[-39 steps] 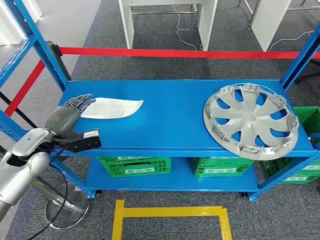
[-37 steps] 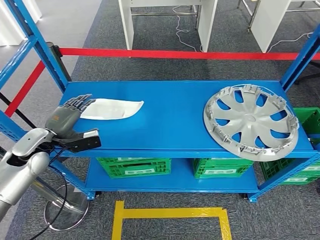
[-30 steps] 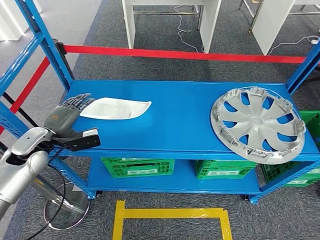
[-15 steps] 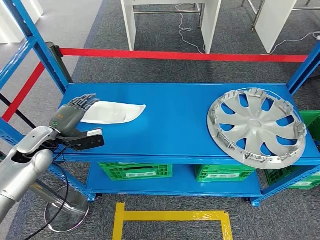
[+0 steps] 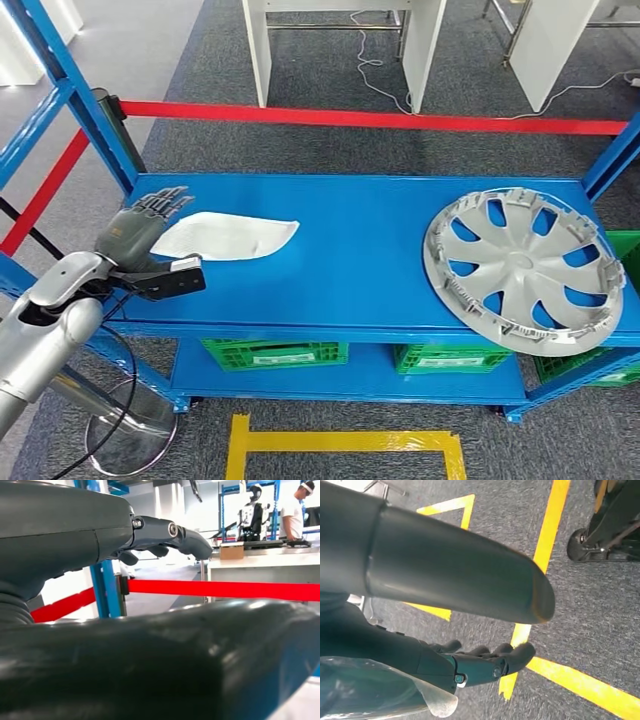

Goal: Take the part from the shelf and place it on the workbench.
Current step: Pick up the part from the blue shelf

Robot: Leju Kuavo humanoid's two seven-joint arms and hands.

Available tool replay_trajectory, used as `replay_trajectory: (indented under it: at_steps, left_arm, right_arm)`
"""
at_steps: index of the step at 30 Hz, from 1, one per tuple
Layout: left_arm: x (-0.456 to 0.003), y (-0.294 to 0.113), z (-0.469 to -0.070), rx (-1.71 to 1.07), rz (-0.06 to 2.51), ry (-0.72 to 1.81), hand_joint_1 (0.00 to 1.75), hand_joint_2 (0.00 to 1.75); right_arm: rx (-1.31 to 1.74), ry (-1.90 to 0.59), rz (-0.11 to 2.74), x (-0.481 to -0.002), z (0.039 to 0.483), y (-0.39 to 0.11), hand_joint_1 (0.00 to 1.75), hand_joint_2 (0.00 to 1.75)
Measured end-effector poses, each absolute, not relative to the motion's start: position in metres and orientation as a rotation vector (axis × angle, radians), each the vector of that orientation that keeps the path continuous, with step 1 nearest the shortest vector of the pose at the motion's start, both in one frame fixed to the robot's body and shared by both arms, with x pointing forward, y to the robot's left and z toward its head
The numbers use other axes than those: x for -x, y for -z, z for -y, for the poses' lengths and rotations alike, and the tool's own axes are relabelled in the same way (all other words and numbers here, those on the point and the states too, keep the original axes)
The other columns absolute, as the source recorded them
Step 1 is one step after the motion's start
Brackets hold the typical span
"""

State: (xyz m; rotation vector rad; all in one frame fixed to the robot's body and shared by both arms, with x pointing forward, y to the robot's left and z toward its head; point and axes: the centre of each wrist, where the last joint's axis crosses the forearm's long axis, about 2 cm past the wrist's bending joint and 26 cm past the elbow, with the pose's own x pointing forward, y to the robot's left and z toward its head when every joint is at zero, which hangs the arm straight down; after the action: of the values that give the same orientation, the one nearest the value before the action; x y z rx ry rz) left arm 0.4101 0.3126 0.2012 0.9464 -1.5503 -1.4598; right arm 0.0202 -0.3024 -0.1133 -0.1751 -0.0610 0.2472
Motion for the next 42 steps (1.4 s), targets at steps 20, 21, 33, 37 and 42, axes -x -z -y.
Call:
replay_trajectory:
  at_steps: [20, 21, 33, 37, 42]
  left_arm:
    - [-0.408, -0.195, -0.311, -0.929, 1.541, 1.462, 0.00, 0.00]
    - [-0.407, -0.193, -0.311, -0.925, 1.540, 1.462, 0.00, 0.44]
    - [-0.411, -0.193, -0.309, -0.962, 1.514, 1.524, 0.00, 1.75]
    - [-0.410, -0.184, -0.308, -0.938, 1.465, 1.589, 0.00, 1.75]
    - [-0.409, -0.174, -0.307, -0.893, 1.446, 1.629, 0.00, 1.75]
  right_arm:
    - [0.176, -0.247, 0.055, -0.019, 0.303, 0.113, 0.00, 0.00]
    - [0.177, -0.247, 0.054, -0.018, 0.303, 0.113, 0.00, 0.00]
    - [0.175, -0.250, 0.056, -0.020, 0.302, 0.113, 0.00, 0.00]
    - [0.171, -0.248, 0.052, -0.018, 0.302, 0.113, 0.00, 0.00]
    - [0.175, -0.257, 0.057, -0.020, 0.303, 0.113, 0.00, 0.00]
